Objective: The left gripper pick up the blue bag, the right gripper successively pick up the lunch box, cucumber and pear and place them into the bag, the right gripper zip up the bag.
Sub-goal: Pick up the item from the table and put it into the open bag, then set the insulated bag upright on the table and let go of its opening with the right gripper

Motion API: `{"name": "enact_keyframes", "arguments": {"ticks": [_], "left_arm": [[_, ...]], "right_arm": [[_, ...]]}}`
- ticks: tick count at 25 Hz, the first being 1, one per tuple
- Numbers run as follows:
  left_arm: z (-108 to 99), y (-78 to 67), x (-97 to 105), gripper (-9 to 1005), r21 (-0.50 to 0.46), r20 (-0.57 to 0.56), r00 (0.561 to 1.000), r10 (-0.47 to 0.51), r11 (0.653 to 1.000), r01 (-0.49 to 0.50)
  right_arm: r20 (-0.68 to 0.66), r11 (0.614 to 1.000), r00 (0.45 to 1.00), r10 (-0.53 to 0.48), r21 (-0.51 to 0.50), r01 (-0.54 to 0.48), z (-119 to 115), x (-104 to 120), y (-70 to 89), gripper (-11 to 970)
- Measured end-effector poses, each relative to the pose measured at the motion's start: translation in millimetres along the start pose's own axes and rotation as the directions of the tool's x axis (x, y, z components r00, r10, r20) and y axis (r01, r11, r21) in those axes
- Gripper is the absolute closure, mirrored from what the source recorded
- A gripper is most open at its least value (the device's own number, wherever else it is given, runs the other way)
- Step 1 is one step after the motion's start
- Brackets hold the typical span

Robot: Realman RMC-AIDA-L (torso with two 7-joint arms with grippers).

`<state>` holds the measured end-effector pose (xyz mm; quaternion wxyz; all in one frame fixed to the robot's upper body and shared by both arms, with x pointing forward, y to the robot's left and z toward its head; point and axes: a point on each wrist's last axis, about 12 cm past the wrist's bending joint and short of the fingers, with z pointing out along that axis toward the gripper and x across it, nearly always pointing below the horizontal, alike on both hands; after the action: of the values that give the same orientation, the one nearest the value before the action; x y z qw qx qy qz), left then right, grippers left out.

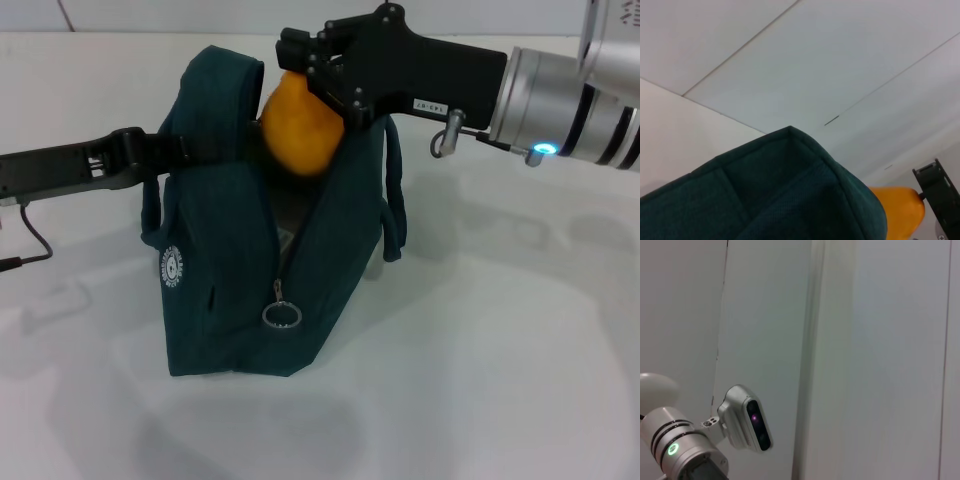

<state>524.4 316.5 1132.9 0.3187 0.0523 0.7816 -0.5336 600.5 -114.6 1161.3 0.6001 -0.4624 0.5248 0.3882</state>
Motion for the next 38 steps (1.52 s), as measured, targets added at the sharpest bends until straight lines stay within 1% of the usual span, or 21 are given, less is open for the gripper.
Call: {"name": "enact_keyframes", "arguments": {"ticks": [7,10,15,17,20,22,24,27,29,34,38], "left_arm": [[0,-0.1,0,946,0.001,0.0,1.0,0.002,1.0,-0.002],[1,-0.4,-1,946,0.002,0.0,1.0,0.003,1.0,-0.003],[1,-0.7,-1,946,0.004,-0.001,1.0,0.004,1.0,-0.004],[1,-0.7,-1,946,0.004,-0.001,1.0,0.003,1.0,-0.003],[1,-0.8,-1,946,0.006,0.003,1.0,0.003,1.0,-0.003],[1,-0.9,-1,946,0.007,0.004,1.0,0.004,1.0,-0.004],[1,-1.1,-1,946,0.007,0.004,1.0,0.005,1.0,-0.005],[2,-1.3,-2,946,0.009,0.003,1.0,0.006,1.0,-0.006],[2,-1.4,-2,946,0.009,0.003,1.0,0.007,1.0,-0.007],[6,-1.4,-3,946,0.017,0.002,1.0,0.003,1.0,-0.003],[8,-1.2,-3,946,0.022,-0.002,1.0,-0.001,1.0,0.001]], "right_arm": [[-0.007,1.0,1.0,0.014,-0.004,-0.015,-1,4,1.7,799],[0.002,1.0,1.0,0.026,0.01,-0.026,-4,5,1.0,794],[0.016,0.997,0.999,0.042,0.057,-0.043,-12,5,-6.7,785],[0.03,0.993,0.998,0.051,0.101,-0.054,-22,5,-13.2,782],[0.041,0.98,0.997,0.071,0.185,-0.078,-41,6,-25.3,667],[0.032,0.965,0.995,0.09,0.246,-0.095,-60,12,-33.9,590],[0.006,0.952,0.994,0.11,0.286,-0.107,-75,19,-39.1,513],[-0.053,0.94,0.987,0.151,0.317,-0.127,-90,33,-41.0,396],[-0.09,0.935,0.98,0.179,0.325,-0.141,-96,42,-39.0,318],[-0.159,0.937,0.961,0.226,0.305,-0.17,-99,58,-28.5,242],[-0.2,0.943,0.95,0.24,0.282,-0.179,-94,65,-21.6,244]]}}
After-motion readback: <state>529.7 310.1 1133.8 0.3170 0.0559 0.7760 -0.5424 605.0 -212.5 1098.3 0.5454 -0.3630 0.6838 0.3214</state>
